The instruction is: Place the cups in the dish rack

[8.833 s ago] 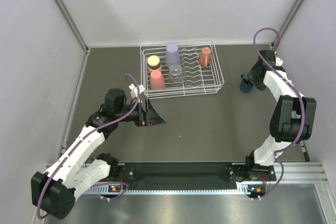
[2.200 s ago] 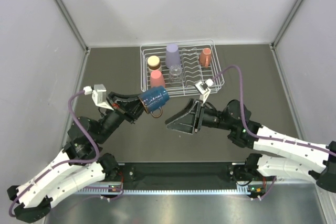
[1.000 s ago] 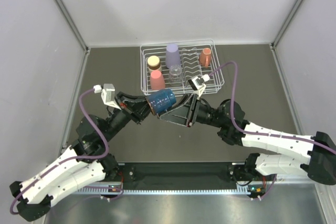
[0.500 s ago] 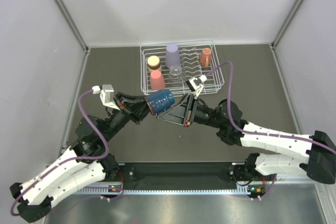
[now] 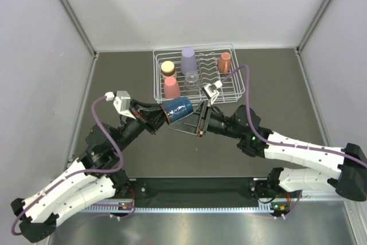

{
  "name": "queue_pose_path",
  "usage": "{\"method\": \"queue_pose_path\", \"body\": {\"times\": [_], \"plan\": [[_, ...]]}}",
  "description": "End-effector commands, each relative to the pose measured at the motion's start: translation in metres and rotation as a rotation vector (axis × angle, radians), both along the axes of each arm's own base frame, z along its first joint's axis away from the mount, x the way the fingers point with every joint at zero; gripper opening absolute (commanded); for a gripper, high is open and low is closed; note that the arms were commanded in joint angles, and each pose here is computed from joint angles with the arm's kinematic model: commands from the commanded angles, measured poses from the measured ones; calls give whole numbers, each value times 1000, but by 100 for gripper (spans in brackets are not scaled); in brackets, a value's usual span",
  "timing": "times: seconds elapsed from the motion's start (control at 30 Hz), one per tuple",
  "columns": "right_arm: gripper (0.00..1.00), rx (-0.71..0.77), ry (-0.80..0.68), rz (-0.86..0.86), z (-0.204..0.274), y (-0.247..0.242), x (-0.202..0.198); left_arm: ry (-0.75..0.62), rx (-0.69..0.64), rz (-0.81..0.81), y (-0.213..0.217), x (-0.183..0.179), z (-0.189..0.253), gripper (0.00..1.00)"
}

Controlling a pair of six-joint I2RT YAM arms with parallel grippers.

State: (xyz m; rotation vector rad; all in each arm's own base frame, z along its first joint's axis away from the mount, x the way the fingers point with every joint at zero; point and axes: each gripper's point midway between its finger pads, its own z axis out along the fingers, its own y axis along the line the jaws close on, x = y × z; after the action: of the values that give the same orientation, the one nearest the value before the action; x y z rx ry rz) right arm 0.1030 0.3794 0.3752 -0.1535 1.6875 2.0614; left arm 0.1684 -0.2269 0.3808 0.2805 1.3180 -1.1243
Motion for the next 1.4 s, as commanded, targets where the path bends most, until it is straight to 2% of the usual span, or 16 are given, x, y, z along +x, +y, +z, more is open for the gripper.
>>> {"method": "queue_pose_path", "body": {"times": [0.0, 0.27, 0.37, 0.47, 0.57, 0.67, 0.7, 0.73, 0.83, 0.87, 0.97, 1.1, 1.17, 1.37], "plan": [[41, 9, -31, -85, 17, 0, 13, -86, -44, -106, -4, -25, 33, 0], [36, 7, -25, -113, 16, -4, 16, -83, -50, -122, -6, -26, 32, 0], [31, 20, -29, -111, 19, -5, 16, -84, -49, -125, -6, -27, 31, 0], [14, 26, -36, -118, 23, -7, 16, -84, -51, -129, -6, -28, 31, 0], [3, 22, -45, -127, 24, -9, 18, -63, -56, -115, -4, -26, 31, 0], [0, 7, -54, -136, 24, -10, 20, -28, -66, -86, -1, -21, 29, 1], [0, 0, -61, -139, 23, -10, 20, -7, -70, -63, 1, -17, 26, 4], [0, -5, -61, -142, 23, -10, 21, 3, -75, -51, 4, -15, 25, 17], [0, -33, -65, -168, 20, -12, 25, 81, -77, 60, 17, 0, 14, 45], [0, -56, -66, -179, 17, -12, 28, 96, -75, 88, 22, 3, 10, 62], [0, -95, -76, -220, 16, -17, 36, 157, -69, 204, 42, 14, -4, 84], [0, -184, -79, -283, 2, -27, 62, 259, -31, 407, 76, 30, -32, 91], [0, -269, -72, -313, -15, -32, 75, 303, -5, 506, 94, 35, -46, 91], [0, -450, -59, -436, -48, -69, 132, 324, 30, 572, 110, 34, -55, 91]]}}
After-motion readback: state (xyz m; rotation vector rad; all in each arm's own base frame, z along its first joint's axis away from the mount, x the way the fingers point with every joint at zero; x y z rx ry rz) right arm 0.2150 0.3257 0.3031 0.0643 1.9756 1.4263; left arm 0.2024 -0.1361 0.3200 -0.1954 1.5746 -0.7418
